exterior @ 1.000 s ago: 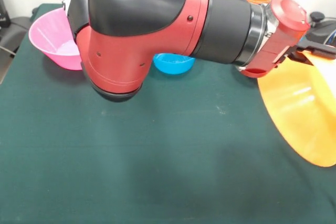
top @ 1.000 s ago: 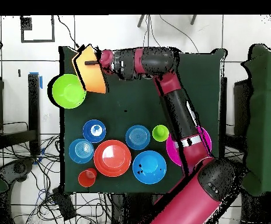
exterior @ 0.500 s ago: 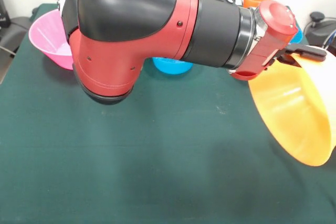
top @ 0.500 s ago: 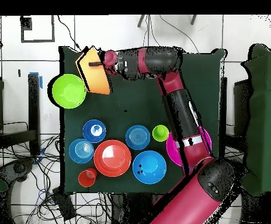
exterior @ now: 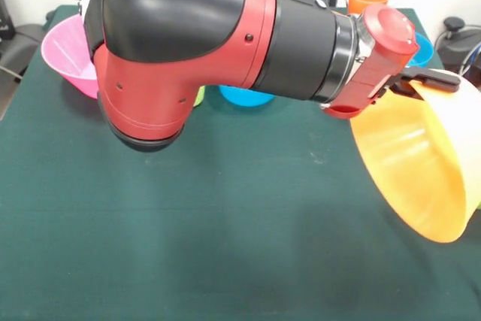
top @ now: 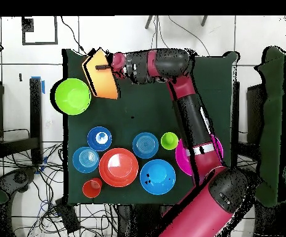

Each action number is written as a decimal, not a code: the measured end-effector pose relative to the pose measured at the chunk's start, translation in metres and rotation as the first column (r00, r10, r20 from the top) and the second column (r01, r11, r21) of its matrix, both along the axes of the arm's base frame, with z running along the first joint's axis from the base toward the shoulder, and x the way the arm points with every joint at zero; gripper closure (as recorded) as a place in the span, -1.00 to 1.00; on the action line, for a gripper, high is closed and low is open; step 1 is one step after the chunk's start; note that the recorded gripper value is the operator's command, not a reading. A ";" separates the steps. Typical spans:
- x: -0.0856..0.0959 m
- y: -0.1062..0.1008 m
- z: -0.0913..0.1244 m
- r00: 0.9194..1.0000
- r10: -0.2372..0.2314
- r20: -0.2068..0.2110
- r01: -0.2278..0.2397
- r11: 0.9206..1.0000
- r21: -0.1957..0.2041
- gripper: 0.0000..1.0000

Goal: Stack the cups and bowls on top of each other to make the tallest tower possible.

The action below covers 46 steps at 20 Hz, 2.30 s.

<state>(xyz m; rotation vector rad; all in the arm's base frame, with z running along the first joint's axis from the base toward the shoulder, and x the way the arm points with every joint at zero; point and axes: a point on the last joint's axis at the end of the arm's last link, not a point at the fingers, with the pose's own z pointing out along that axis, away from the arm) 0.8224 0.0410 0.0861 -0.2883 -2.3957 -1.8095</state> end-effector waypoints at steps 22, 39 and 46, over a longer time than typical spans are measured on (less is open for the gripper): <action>0.018 -0.053 0.010 0.989 0.043 0.144 -0.024 0.991 -0.128 1.00; 0.015 -0.063 -0.007 0.993 0.057 0.104 -0.045 0.992 -0.117 1.00; 0.008 -0.059 -0.020 0.995 0.081 0.059 -0.079 0.996 -0.036 1.00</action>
